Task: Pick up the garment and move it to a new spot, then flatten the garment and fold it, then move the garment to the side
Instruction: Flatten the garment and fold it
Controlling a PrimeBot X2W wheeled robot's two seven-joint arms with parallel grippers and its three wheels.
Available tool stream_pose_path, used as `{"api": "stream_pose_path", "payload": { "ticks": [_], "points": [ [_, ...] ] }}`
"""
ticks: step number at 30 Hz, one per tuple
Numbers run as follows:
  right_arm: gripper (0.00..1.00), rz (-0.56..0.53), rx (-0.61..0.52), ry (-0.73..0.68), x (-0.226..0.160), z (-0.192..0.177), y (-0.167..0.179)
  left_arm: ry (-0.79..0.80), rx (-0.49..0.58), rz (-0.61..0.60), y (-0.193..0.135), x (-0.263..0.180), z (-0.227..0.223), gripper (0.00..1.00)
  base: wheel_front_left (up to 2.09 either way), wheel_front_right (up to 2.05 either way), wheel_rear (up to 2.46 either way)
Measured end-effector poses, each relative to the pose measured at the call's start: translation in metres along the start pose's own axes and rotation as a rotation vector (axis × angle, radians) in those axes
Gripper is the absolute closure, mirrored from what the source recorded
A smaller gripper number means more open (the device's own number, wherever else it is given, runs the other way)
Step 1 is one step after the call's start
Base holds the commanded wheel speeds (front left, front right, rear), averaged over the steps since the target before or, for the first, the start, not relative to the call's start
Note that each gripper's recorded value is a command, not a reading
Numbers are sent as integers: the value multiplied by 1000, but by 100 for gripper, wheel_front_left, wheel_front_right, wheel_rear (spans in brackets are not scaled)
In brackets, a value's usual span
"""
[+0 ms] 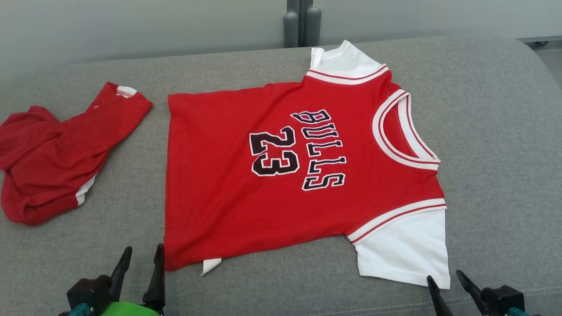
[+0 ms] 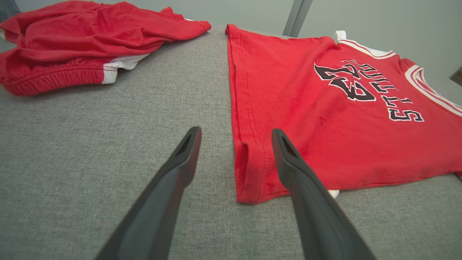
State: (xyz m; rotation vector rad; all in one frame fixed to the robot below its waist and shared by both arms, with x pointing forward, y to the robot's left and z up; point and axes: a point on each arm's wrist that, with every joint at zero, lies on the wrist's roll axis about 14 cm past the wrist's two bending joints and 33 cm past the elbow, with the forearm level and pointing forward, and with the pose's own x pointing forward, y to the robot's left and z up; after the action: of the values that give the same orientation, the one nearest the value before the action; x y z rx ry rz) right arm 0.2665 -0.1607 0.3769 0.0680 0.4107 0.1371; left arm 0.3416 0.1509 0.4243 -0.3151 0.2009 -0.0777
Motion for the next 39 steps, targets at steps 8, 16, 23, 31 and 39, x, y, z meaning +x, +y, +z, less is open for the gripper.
{"api": "stream_pose_path", "payload": {
  "ticks": [8,16,23,31,39],
  "points": [
    [0,-27,46,53,7,-14,-8,34,0,-16,-5,7,-10,0,0,0,0],
    [20,7,60,110,10,-29,-1,71,-4,-13,-4,8,-21,0,0,0,0],
    [100,34,60,82,23,-19,3,99,-16,-14,-5,8,-30,0,0,0,0],
    [100,41,64,86,25,-20,2,155,-34,-27,-11,4,-47,0,0,0,0],
    [100,39,69,85,25,-20,1,173,-63,-52,-21,8,-52,17,0,0,0]
  ]
}}
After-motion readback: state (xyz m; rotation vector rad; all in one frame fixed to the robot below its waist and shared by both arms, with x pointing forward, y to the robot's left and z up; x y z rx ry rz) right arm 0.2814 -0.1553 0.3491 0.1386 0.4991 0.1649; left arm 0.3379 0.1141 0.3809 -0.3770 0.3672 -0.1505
